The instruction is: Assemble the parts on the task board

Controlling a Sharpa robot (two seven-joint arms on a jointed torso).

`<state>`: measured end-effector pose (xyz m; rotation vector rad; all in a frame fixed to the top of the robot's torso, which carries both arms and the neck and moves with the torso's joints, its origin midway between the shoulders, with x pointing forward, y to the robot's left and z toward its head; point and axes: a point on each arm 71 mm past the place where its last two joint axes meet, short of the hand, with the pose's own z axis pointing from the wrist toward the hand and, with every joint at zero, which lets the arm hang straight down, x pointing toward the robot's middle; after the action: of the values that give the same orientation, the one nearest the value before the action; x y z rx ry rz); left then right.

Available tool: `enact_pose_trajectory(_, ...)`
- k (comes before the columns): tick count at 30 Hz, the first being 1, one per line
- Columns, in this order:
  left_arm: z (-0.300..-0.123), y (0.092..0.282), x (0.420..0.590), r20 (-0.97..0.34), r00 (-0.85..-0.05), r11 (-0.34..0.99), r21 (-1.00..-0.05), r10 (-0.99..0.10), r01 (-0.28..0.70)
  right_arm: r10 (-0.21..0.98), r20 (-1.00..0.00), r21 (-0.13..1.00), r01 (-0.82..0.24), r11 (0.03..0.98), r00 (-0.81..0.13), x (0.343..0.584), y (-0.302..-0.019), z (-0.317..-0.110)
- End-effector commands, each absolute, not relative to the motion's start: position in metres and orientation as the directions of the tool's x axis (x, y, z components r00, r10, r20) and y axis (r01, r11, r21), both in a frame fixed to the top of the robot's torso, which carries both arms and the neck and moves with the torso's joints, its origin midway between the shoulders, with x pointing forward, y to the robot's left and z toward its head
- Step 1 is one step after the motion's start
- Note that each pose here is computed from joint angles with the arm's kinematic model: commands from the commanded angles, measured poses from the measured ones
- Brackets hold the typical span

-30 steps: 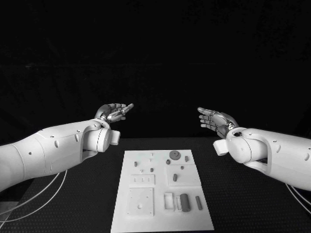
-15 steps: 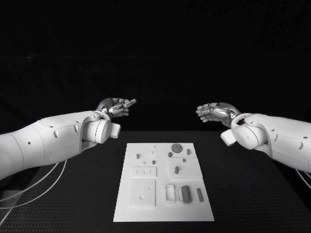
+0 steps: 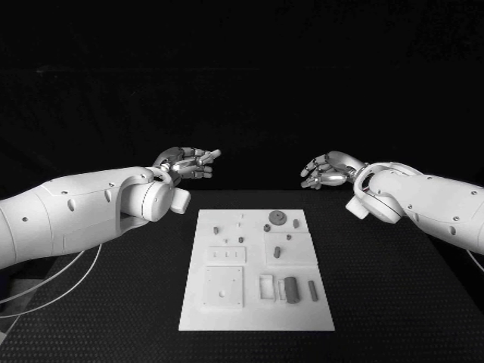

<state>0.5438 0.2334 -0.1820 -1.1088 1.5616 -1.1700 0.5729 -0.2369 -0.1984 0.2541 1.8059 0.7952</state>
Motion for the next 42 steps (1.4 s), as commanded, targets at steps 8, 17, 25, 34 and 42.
enact_pose_trajectory(8, -0.157, 0.225, 0.534, -0.099, -0.341, 0.127, -0.990, -0.935, -0.058, 0.159, -0.944, 0.268, -0.392, 0.880, -0.289, 0.578, -0.215, -0.201)
enact_pose_trajectory(17, -0.146, 0.223, 0.527, -0.098, -0.366, 0.122, -0.992, -0.925, -0.041, -0.042, -0.970, 0.077, -0.471, 0.879, -0.238, 0.568, -0.187, -0.221)
enact_pose_trajectory(25, -0.143, 0.223, 0.526, -0.100, -0.369, 0.122, -0.992, -0.924, -0.039, -0.066, -0.976, 0.047, -0.493, 0.869, -0.208, 0.567, -0.169, -0.224)
enact_pose_trajectory(34, -0.140, 0.220, 0.524, -0.101, -0.375, 0.123, -0.992, -0.922, -0.035, -0.092, -0.972, 0.028, -0.497, 0.867, -0.215, 0.567, -0.163, -0.228)
enact_pose_trajectory(42, -0.136, 0.223, 0.525, -0.104, -0.369, 0.125, -0.992, -0.923, -0.031, -0.123, -0.963, 0.012, -0.492, 0.870, -0.241, 0.565, -0.167, -0.232)
